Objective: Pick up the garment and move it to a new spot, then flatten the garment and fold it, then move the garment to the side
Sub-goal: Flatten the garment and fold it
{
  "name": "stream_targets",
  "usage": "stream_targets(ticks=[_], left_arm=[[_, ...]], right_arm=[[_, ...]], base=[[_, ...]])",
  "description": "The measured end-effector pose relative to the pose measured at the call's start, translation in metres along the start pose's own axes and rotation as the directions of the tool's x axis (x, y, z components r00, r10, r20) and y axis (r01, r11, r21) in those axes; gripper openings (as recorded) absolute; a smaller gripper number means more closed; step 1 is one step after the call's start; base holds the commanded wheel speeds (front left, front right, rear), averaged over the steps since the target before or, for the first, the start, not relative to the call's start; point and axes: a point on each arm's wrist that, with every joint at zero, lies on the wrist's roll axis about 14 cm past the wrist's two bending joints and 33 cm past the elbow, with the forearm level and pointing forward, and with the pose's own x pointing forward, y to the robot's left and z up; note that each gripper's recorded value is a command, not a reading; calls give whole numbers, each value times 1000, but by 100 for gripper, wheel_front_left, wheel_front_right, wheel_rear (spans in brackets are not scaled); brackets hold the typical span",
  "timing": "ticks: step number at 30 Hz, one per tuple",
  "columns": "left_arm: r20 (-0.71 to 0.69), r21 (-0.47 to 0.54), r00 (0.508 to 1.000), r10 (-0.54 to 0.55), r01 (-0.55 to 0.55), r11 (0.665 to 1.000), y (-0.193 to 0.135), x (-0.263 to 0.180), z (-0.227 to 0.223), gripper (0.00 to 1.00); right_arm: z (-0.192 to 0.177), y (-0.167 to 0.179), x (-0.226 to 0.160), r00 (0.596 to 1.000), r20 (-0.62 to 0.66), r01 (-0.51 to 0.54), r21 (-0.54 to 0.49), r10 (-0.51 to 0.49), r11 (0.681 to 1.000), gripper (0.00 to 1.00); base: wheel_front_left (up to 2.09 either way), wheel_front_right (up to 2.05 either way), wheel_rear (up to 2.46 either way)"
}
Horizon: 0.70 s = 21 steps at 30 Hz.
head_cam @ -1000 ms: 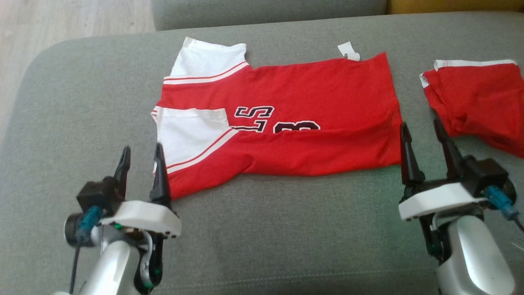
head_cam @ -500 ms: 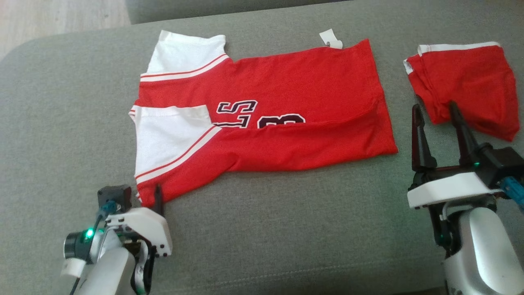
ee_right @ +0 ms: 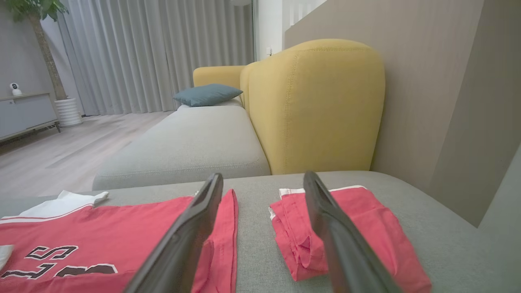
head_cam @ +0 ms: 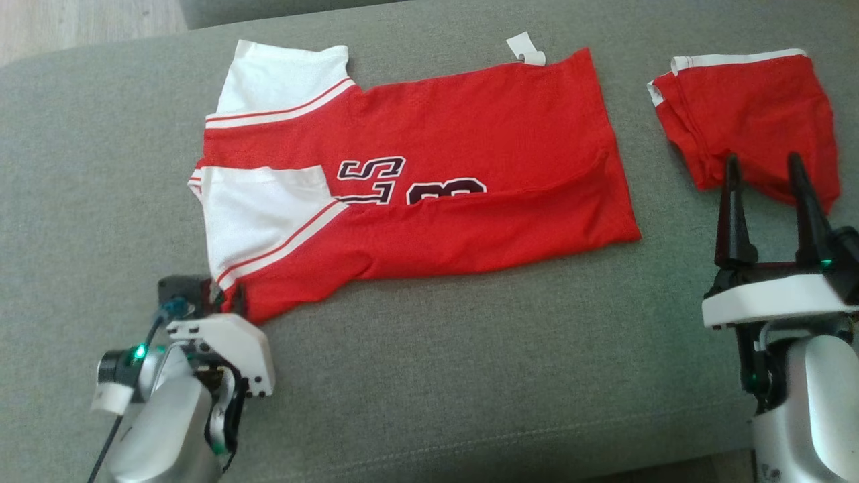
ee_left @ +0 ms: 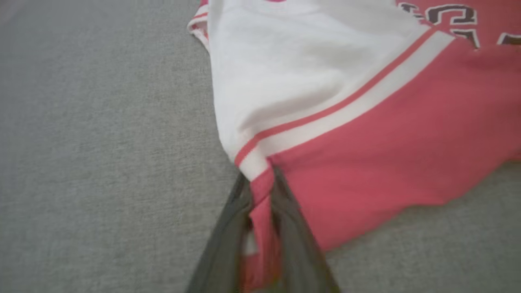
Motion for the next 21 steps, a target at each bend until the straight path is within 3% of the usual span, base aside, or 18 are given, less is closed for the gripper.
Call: stream_targets(ticks=[4, 9, 14, 16, 21], left_arm=[[56, 7, 998, 3, -4, 1000, 0, 0, 11, 0], [225, 20, 974, 16, -21, 1000, 3, -7, 45, 0], [352, 35, 936, 9, -22, 999, 2, -17, 77, 0], [385, 30, 923, 9, -22, 999, 2, -21, 86, 0], [397, 42, 918, -6, -12, 999, 0, -24, 88, 0]], right_arm=[[-11, 2, 0, 998, -58, -3, 15, 4, 1000, 100], [-45, 18, -3, 976, -214, -30, 87, 49, 996, 100], [-84, 34, -11, 925, -368, -38, 165, 97, 986, 100], [-111, 36, -18, 880, -463, -15, 191, 104, 981, 100], [-131, 41, -10, 841, -529, 6, 223, 116, 975, 100]], base=[[0, 0, 0], [0, 0, 0], [0, 0, 0], [0, 0, 0], [0, 0, 0]])
